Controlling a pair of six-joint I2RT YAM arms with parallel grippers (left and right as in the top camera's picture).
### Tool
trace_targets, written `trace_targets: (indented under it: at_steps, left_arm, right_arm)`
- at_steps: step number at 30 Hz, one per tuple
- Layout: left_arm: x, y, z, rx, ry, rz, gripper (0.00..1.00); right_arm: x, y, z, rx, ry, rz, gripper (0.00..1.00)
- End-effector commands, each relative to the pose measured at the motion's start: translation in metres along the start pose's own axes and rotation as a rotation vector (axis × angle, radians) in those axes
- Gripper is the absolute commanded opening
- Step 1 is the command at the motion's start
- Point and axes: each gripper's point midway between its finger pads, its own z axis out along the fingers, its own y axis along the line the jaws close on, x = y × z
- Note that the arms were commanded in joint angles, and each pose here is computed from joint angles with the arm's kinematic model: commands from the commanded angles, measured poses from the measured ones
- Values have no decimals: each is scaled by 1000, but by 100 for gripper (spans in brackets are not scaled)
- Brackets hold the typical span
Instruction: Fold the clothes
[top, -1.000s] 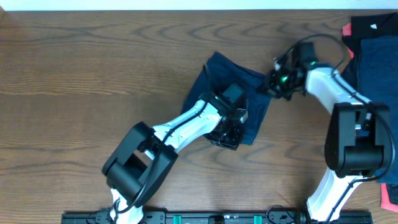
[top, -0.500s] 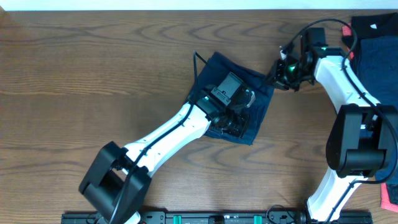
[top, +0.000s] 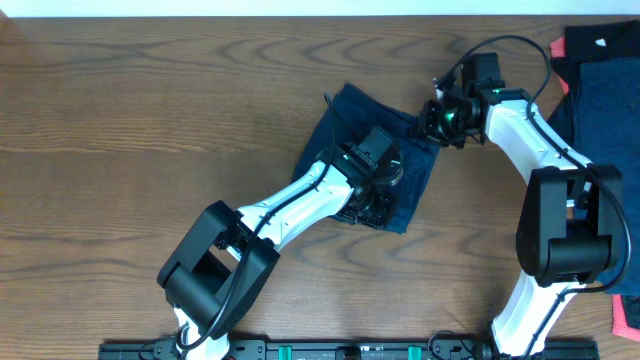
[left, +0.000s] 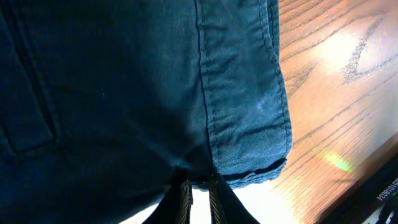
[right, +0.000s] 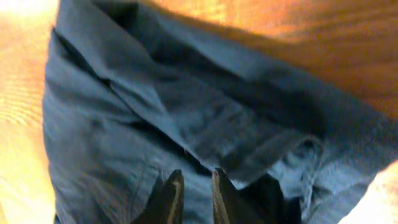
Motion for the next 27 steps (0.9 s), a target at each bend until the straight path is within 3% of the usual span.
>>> trace_targets:
  at_steps: [1, 12, 14, 20, 27]
  left_arm:
    - [8, 6, 7, -4, 28, -7, 14]
    - [20, 22, 22, -37, 30, -12, 14]
    - [24, 24, 23, -42, 45, -18, 14]
    - [24, 18, 8, -35, 28, 51, 14]
    - [7, -5, -62, -53, -165, 154, 17]
  right_arm:
    - [3, -9, 14, 10, 18, 55, 13]
    - [9, -45, 44, 109, 46, 119, 10]
    - [6, -53, 42, 154, 28, 120, 13]
    - [-19, -43, 12, 163, 11, 128, 18]
    - [-59, -8, -62, 244, -31, 61, 25]
